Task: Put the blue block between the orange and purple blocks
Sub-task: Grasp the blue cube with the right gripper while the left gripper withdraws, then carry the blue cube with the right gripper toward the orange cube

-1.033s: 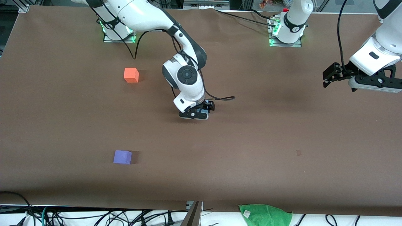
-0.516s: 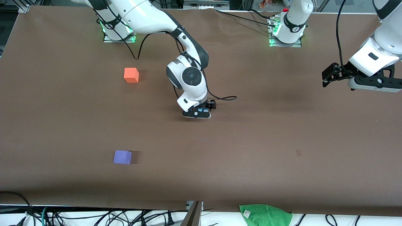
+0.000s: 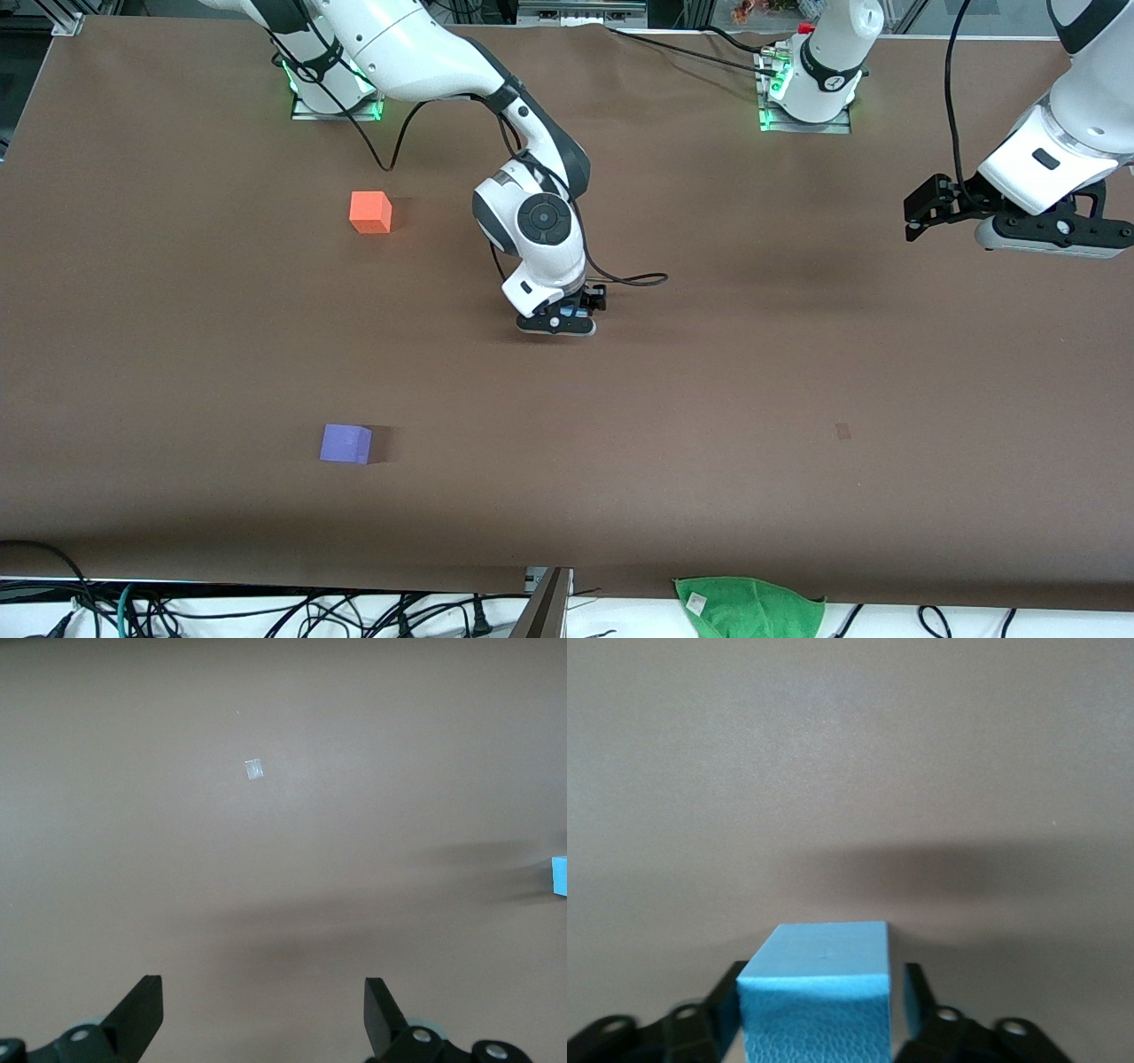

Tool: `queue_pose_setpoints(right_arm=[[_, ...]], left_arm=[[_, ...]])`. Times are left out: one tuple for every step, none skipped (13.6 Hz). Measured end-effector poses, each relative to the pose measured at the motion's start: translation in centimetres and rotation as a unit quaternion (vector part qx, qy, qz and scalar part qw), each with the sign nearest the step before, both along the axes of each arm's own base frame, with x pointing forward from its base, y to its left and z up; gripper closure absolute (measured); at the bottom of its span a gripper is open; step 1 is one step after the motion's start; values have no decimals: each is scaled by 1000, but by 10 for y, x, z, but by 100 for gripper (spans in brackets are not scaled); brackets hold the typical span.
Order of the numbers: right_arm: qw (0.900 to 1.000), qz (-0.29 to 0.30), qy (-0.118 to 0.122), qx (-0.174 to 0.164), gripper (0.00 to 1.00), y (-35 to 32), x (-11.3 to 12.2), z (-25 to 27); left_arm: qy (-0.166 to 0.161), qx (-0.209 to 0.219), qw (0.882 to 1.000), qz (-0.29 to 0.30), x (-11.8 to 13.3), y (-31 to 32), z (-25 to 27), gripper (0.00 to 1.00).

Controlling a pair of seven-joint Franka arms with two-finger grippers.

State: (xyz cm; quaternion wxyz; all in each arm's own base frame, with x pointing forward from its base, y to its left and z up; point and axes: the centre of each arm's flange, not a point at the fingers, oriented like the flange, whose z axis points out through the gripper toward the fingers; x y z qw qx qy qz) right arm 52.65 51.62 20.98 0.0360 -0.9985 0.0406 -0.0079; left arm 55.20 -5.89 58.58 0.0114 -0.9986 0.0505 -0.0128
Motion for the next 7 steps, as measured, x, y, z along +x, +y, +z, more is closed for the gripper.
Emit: queue_pose_setpoints(right_arm=[[1000,0,-1,1,39,0,0,0],[1000,0,-2,1,42,1,1,2],[1000,0,-3,1,42,0,2,2],[1000,-1,-5,1,42,-1,4,3],[1000,-3,-9,3,42,-3,8,7],[1000,-6,-14,4,42,-5,14,14],[1000,-5,-19,5,42,-10,21,23]], left_arm=[[-1,0,1000,-1,0,-1,1,0],[-1,0,1000,-1,0,-2,1,0],[-1,0,1000,-1,0,-2,1,0],[-1,0,1000,-2,0,-2,1,0],[-1,0,1000,-2,0,-2,1,0],[-1,0,1000,-2,0,-3,1,0],[-1,0,1000,-2,0,-3,1,0]])
